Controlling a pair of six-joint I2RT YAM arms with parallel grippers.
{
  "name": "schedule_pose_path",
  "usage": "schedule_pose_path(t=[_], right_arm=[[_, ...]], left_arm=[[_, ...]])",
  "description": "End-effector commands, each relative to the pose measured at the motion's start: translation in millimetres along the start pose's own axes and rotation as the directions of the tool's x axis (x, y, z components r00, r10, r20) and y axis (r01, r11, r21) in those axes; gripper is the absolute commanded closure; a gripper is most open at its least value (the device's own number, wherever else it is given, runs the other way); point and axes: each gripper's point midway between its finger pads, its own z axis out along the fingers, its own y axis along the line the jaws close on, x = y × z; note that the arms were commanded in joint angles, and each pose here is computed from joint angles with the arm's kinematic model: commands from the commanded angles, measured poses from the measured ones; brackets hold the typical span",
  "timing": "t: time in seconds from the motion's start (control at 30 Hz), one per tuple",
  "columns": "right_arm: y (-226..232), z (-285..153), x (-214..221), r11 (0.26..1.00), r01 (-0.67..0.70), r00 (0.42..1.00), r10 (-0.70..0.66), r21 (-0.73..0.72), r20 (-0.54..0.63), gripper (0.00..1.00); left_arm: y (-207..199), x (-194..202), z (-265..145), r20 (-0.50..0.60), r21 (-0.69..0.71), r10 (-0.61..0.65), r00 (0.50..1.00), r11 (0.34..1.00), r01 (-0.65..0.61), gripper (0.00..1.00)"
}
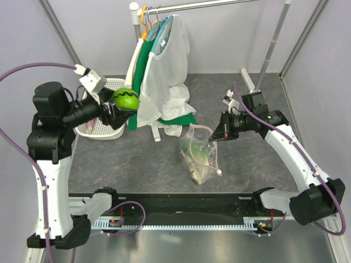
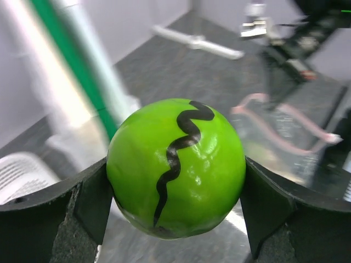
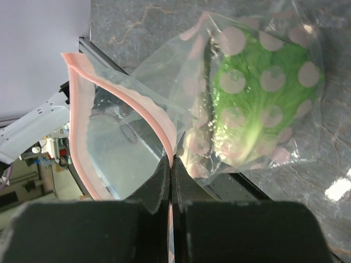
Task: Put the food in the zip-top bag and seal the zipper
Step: Pick up the fake fruit from the bin, then place the fake fruit in the zipper food storage bag.
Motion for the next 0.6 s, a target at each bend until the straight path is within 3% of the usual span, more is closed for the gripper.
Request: schedule_pose_path(t=[0.0,0.23,0.43,0.57], right_arm=[[30.8,2.1,-30.1,0.987,0.156,0.986,-0.153,-0.034,0.063,1.00],[59.2,31.3,-45.9,0.973,0.217,0.976,-0.216,-0.079,0.027,1.00],[74.7,40.1,-45.9,0.969,0.226,0.974,-0.226,-0.102,0.010,1.00],[70.7,37.0,-37.3,0.968,0.236,0.971,-0.237,-0.085,-0.001,1.00]], left_arm=[[-40.9,7.2,29.8,-0.050,0.164,-0.148,0.988,0.974,0.154,0.43],[-122.7,40.3,65.6,-0.188,0.408,-0.101,0.977,0.897,0.171,0.44],[-172.7,54.4,99.4,-0.241,0.500,0.060,0.969,0.863,0.071,0.39],[-184.7,68.2,125.2,-0.289,0.498,0.118,0.950,0.866,0.044,0.39]])
